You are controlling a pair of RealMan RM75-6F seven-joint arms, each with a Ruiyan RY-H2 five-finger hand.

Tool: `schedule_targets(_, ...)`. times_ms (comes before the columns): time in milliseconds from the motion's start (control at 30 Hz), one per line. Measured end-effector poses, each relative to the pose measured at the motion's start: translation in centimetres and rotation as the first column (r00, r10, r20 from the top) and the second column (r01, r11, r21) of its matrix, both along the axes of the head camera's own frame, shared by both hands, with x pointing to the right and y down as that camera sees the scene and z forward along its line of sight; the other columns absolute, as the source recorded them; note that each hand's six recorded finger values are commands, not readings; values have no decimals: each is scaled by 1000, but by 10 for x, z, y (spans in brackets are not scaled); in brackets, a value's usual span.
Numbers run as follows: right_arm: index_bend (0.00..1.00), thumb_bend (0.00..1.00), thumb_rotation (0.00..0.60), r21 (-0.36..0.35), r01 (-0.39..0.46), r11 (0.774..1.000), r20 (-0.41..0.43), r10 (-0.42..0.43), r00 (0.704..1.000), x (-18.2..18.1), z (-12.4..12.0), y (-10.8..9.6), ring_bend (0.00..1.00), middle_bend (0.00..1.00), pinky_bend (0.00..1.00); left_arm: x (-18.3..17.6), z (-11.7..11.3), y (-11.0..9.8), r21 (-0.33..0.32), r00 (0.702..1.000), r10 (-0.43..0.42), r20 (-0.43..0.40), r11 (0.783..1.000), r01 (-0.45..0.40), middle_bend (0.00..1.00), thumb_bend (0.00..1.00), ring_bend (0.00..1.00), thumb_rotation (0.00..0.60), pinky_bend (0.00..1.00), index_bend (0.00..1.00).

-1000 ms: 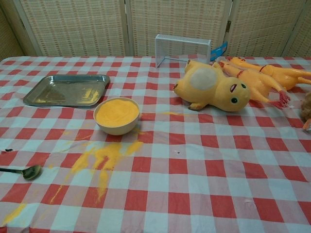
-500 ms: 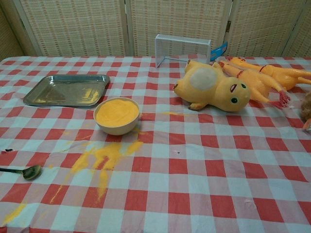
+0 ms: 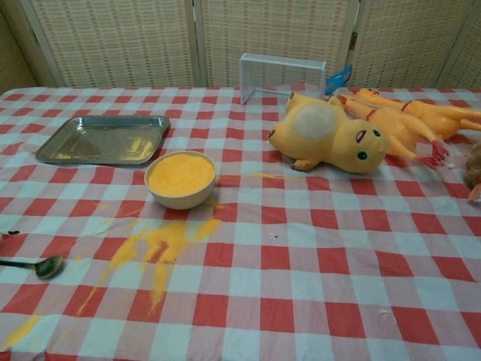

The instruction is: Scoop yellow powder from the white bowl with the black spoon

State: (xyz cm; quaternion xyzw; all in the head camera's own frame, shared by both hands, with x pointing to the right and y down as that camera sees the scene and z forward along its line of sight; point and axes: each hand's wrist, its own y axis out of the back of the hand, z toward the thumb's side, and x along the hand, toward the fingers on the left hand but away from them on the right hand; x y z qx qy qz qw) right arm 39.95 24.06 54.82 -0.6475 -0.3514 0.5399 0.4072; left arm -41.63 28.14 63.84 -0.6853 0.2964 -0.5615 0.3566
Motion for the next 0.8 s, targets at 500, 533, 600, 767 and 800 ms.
schedule_targets(500, 0, 77, 600, -15, -7, 1000, -3, 7, 1000, 1, 1, 0, 0, 0, 0, 32, 40, 7, -38, 999, 49, 7, 998, -49, 0, 429, 0, 600, 55, 393)
schedule_targets(533, 0, 77, 600, -14, -7, 1000, -3, 7, 1000, 1, 1, 0, 0, 0, 0, 33, 41, 6, -34, 998, 55, 11, 998, -55, 0, 430, 0, 600, 55, 393)
schedule_targets(600, 0, 77, 600, -12, -8, 1000, -4, 8, 1000, 1, 1, 0, 0, 0, 0, 35, 45, 5, -22, 997, 73, 28, 997, -72, 0, 429, 0, 600, 54, 394)
schedule_targets(767, 0, 77, 600, -12, -10, 1000, -7, 10, 1000, 2, 1, 0, 0, 0, 0, 40, 53, 4, -21, 994, 100, 50, 995, -99, 0, 428, 0, 600, 55, 410)
schedule_targets(800, 0, 77, 600, -11, -10, 1000, -7, 10, 1000, 2, 0, 0, 0, 0, 0, 40, 55, 4, -27, 993, 101, 53, 995, -100, 0, 428, 0, 600, 55, 412)
